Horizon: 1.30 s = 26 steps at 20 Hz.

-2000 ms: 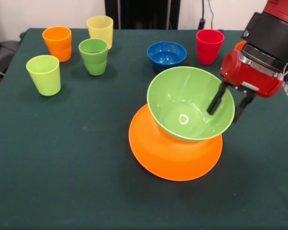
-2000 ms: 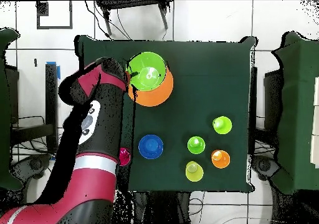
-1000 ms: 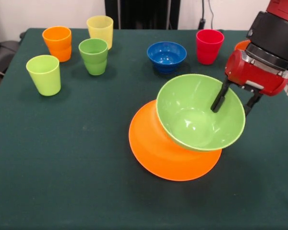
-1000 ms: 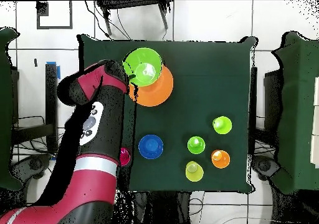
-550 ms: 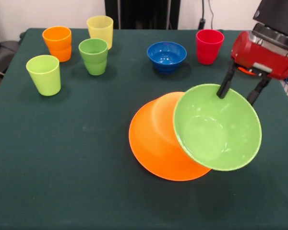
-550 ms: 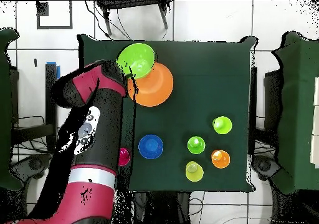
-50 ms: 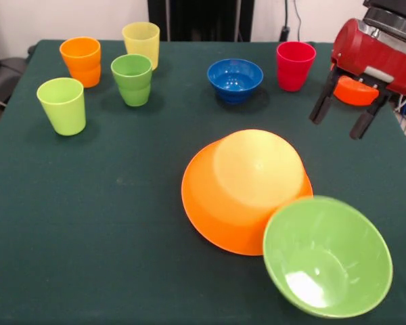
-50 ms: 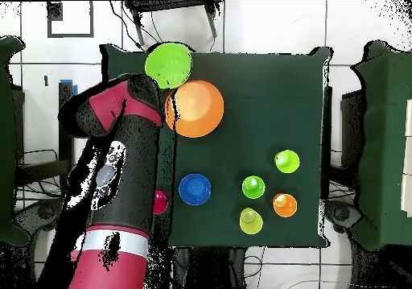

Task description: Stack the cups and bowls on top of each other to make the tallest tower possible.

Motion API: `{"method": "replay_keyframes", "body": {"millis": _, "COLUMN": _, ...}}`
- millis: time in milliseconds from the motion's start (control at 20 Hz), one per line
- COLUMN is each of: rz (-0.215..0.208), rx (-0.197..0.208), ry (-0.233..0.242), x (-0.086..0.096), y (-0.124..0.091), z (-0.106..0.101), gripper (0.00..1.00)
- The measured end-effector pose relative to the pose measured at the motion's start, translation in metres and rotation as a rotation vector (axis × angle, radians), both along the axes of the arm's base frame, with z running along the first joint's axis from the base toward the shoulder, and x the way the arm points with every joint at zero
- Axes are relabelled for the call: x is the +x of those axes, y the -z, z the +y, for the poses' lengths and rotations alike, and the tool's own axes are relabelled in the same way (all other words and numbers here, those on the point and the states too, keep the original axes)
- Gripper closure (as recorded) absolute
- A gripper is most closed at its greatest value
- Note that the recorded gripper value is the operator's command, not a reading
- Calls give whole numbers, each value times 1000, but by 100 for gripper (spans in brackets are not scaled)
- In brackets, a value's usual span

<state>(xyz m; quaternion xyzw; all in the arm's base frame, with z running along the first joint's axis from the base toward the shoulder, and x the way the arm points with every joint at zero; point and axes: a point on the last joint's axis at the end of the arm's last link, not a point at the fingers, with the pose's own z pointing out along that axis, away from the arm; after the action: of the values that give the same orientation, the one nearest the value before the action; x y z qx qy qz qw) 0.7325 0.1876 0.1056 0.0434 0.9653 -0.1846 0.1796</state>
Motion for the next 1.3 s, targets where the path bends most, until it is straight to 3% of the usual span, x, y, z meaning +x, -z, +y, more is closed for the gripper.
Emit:
{"method": "replay_keyframes", "body": {"millis": 650, "rz": 17, "rx": 26, "ry": 9, "x": 0, "y": 42, "z": -19, "gripper": 0}}
{"method": "replay_keyframes", "body": {"millis": 950, "rz": 42, "rx": 65, "ry": 25, "x": -2, "y": 66, "z": -7, "gripper": 0}}
{"method": "replay_keyframes", "body": {"millis": 1300, "rz": 32, "rx": 111, "ry": 34, "x": 7, "y": 79, "z": 19, "gripper": 0}}
